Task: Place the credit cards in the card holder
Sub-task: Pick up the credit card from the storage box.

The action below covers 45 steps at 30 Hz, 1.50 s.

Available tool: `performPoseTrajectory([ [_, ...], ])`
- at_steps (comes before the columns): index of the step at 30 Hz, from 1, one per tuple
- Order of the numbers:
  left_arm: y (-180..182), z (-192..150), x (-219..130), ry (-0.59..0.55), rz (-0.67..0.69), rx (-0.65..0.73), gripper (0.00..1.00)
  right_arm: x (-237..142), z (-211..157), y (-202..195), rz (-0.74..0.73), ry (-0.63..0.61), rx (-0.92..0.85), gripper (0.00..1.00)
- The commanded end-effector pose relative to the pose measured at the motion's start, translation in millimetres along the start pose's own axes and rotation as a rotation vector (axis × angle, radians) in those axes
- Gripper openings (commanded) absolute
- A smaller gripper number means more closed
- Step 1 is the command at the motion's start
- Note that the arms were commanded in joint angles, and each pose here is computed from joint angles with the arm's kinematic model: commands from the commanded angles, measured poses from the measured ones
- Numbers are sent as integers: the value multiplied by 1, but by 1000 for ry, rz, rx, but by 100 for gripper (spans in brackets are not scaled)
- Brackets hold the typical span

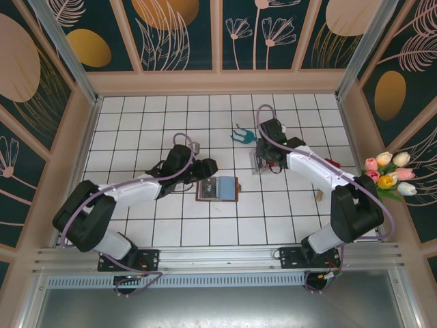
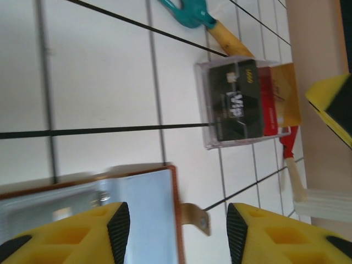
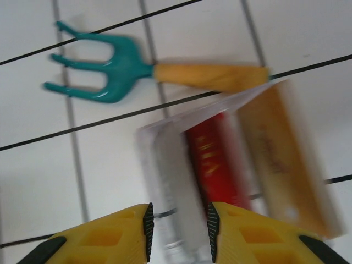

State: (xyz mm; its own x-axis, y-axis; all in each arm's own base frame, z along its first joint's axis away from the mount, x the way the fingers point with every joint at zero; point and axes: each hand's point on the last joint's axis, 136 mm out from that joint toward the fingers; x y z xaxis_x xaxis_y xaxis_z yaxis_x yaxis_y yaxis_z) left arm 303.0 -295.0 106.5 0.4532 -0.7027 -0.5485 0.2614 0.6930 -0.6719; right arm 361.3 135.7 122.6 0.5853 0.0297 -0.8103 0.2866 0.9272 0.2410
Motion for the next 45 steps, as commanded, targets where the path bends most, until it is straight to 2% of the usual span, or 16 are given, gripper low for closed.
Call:
performPoseTrajectory([
  [1,-23,5,12,14,-61,47,55,1,-7,-1,-3,63,-120,35],
  [5,-26,3,23,42,-59,51,57,12,-17,12,30,112,-148,38],
  [16,-22,-4,32,78,-56,41,58,43,-13,-2,-265,51,-297,38],
  [22,-20,-5,33,83,-48,40,58,56,-24,-3,-329,63,-368,38],
  [29,-19,-6,33,86,-41,42,58,50,-15,-7,-424,-17,-415,39],
  [33,-18,-7,33,89,-37,41,58,43,-10,-4,-427,-47,-428,39],
  [39,-16,-8,32,88,-31,40,58,39,-7,-3,-420,-51,-430,31],
  [43,-15,-8,32,89,-26,41,58,36,-7,-4,-420,-52,-427,30],
  [45,-16,-8,33,89,-29,42,58,34,-7,-4,-417,-52,-426,24],
])
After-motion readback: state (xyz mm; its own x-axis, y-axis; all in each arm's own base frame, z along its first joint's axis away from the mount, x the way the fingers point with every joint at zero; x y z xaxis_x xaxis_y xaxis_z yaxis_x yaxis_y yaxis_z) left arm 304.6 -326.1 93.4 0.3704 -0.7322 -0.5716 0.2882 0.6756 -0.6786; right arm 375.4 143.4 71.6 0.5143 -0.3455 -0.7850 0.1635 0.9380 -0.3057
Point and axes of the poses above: each hand's point on the last joint's axis, 136 mm out from that joint toward the fingers, its own x axis out along the fingers, its own y axis along the line the jaws close on, z = x × y, and after that the axes turned 10 degrees about x, right-handed
